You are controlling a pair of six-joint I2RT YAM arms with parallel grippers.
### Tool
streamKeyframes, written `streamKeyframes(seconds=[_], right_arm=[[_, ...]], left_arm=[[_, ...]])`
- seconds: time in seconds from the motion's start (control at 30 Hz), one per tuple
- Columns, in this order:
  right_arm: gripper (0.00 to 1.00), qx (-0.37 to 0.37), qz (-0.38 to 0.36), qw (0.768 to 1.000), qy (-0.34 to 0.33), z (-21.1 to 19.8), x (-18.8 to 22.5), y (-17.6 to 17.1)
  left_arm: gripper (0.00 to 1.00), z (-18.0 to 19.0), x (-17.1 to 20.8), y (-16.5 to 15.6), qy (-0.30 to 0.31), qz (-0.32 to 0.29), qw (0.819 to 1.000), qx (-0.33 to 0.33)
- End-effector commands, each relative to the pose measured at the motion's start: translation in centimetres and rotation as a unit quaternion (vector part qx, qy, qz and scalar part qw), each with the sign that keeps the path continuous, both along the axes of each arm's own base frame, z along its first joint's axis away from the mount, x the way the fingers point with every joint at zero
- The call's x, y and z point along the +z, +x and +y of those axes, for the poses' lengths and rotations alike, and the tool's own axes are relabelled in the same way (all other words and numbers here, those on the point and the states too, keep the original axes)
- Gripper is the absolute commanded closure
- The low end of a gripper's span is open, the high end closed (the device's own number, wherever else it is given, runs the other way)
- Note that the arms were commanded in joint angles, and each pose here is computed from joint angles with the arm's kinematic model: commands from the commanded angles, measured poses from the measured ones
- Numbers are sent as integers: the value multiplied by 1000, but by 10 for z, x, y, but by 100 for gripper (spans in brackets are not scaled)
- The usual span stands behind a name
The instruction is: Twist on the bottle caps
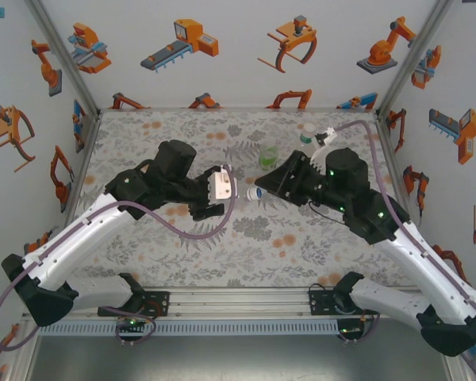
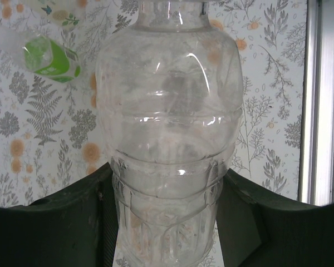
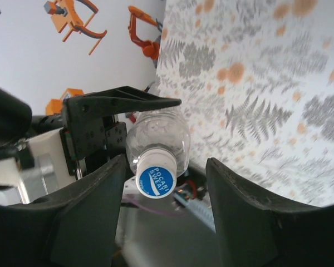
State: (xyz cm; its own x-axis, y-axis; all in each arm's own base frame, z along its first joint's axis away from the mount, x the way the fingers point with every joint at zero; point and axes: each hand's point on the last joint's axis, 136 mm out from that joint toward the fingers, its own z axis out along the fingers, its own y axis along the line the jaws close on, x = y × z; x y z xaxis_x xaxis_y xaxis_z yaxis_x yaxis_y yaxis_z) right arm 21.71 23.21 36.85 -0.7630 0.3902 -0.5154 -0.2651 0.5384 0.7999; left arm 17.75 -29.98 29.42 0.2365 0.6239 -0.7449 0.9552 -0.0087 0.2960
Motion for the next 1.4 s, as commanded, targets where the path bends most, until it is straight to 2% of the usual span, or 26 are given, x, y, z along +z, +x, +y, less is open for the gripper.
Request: streamKeyframes(seconds=[0.0, 0.03, 0.13, 0.2, 0.27, 0.37, 0.47, 0.5, 0.73, 1.37], right_arm=[[45, 56, -192, 978, -57, -2, 43, -10], [45, 85, -239, 965, -66, 2, 52, -17], [43, 185, -368, 906, -100, 16, 69, -45], [42, 264, -433, 853, -125, 24, 67, -67], [42, 314, -467, 814, -143, 28, 62, -80], [43, 369, -494, 771, -157, 33, 58, -91], [46, 432, -544, 703, -152, 35, 52, -111], [46, 439, -553, 691, -153, 36, 51, -113], [46, 416, -586, 675, -166, 47, 57, -98], [56, 426, -576, 677, -169, 58, 42, -92]], left_arm=[[99, -2, 15, -13, -31, 0, 999, -22], [99, -2, 16, -15, -34, 1, 999, -25], [99, -1, 21, -21, -44, 3, 998, -37], [99, 1, 24, -25, -49, 4, 998, -40], [99, 2, 25, -27, -53, 4, 998, -42], [98, 3, 28, -30, -57, 7, 997, -44], [98, 4, 29, -33, -60, 10, 997, -48], [98, 4, 29, -33, -60, 10, 997, -47], [97, 4, 29, -34, -61, 14, 997, -45], [97, 7, 30, -34, -57, 10, 997, -43]])
